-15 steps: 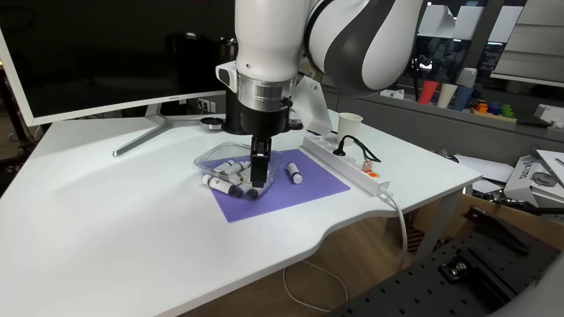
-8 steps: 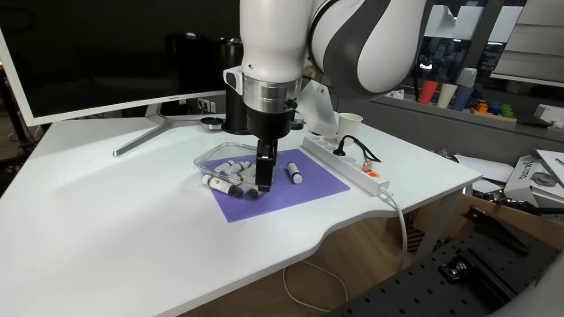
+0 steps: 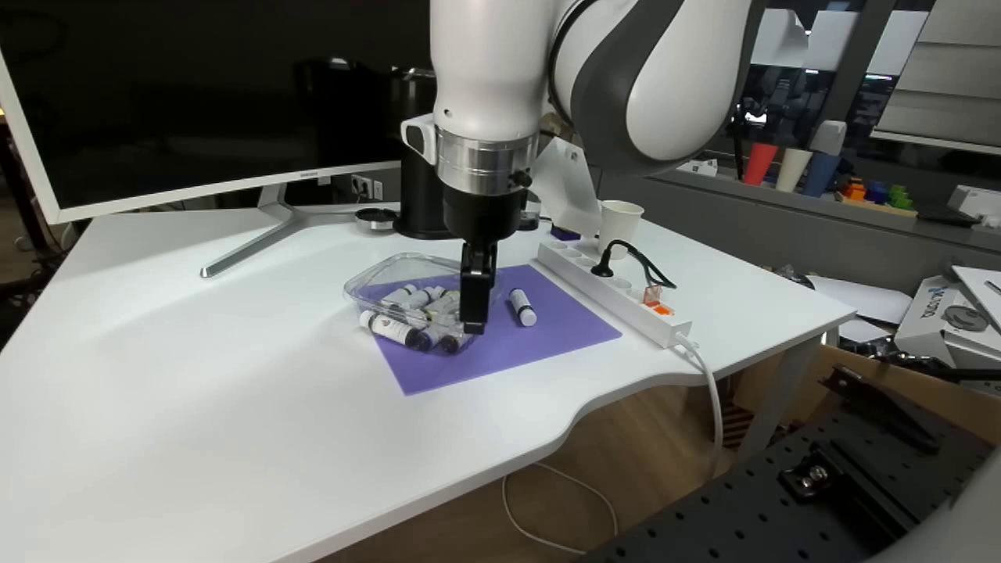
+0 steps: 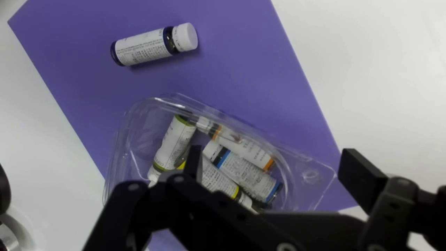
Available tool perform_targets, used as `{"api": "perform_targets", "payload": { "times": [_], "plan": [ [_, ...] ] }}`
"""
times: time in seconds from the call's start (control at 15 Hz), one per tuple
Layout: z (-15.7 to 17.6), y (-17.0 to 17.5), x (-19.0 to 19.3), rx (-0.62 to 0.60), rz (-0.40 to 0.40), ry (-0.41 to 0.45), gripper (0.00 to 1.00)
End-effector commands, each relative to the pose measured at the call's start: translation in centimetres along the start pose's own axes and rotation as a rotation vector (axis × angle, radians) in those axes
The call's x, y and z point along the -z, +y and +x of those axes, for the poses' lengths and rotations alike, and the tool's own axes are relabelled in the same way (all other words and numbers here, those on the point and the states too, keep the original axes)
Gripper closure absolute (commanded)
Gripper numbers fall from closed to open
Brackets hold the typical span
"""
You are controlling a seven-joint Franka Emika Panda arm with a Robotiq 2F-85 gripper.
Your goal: Flick the last switch on the extension cord, then open the plastic box on the table
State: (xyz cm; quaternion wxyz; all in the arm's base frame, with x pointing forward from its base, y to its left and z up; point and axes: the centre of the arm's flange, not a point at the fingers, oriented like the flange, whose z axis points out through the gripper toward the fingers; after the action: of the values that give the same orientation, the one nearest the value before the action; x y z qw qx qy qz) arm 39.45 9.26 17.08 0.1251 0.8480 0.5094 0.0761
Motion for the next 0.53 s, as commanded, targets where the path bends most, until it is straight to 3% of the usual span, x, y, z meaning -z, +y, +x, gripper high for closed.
{"api": "perform_targets", "payload": {
  "times": [0.0,0.47],
  "plan": [
    [-0.23,1.23,0.63,0.003,-0.015,-0.014,0.00],
    [0.00,2.07,0.89,0.026,-0.038,0.004,0.00]
  ]
}}
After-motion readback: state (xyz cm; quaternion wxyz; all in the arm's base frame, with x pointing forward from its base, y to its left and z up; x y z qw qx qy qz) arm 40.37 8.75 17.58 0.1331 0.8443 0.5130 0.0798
